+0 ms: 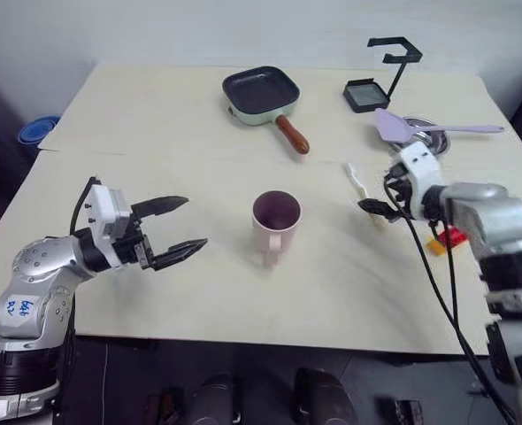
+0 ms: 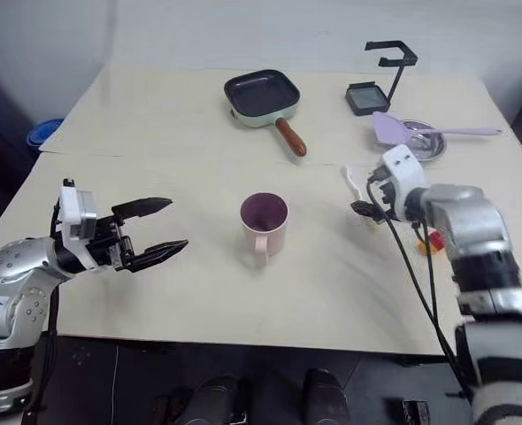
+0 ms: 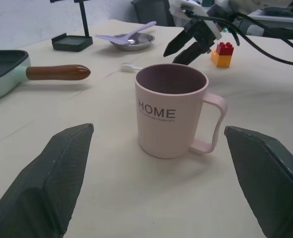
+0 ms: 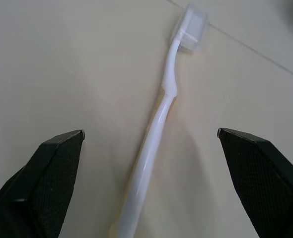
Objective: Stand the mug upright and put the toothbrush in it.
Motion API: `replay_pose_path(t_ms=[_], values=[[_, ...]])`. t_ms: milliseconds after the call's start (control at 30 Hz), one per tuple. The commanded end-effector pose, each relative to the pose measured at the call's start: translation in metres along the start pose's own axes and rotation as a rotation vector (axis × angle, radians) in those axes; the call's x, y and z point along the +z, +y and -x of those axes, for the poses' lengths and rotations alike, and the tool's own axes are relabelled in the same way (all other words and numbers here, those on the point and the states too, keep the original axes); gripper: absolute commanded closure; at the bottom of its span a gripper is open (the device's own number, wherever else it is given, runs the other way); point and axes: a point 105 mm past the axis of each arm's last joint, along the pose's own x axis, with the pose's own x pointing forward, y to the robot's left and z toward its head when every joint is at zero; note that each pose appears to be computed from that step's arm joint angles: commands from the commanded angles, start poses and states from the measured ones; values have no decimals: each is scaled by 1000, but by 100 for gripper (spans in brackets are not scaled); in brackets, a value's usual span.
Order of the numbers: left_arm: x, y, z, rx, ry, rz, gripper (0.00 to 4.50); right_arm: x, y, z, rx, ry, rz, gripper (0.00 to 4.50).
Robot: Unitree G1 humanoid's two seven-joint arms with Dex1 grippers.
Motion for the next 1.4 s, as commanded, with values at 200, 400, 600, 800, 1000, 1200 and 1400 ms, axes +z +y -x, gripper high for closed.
replay_pose_path(t_ms=[200,400,600,800,1000,1200,1400], values=[[10,-11,0,-20,4,-51,0,-5,-17,-13,30,132,-99,219],[9,-12,2,-18,8,-56,0,-14,-27,-10,22,145,-93,420],[9,-15,0,-30,-10,-43,0,41,-6,6,268,-318,-61,442],[6,-15,-3,-25,-33,-3,0,114,67,67,612,-1067,-48,442],[1,-14,-7,-28,-30,19,0,114,149,52,710,-1152,-2,442],[-1,-14,-7,-30,-25,29,0,105,166,25,696,-1149,-50,442],[-2,-15,3,-4,-8,29,0,99,158,35,693,-1196,33,239]])
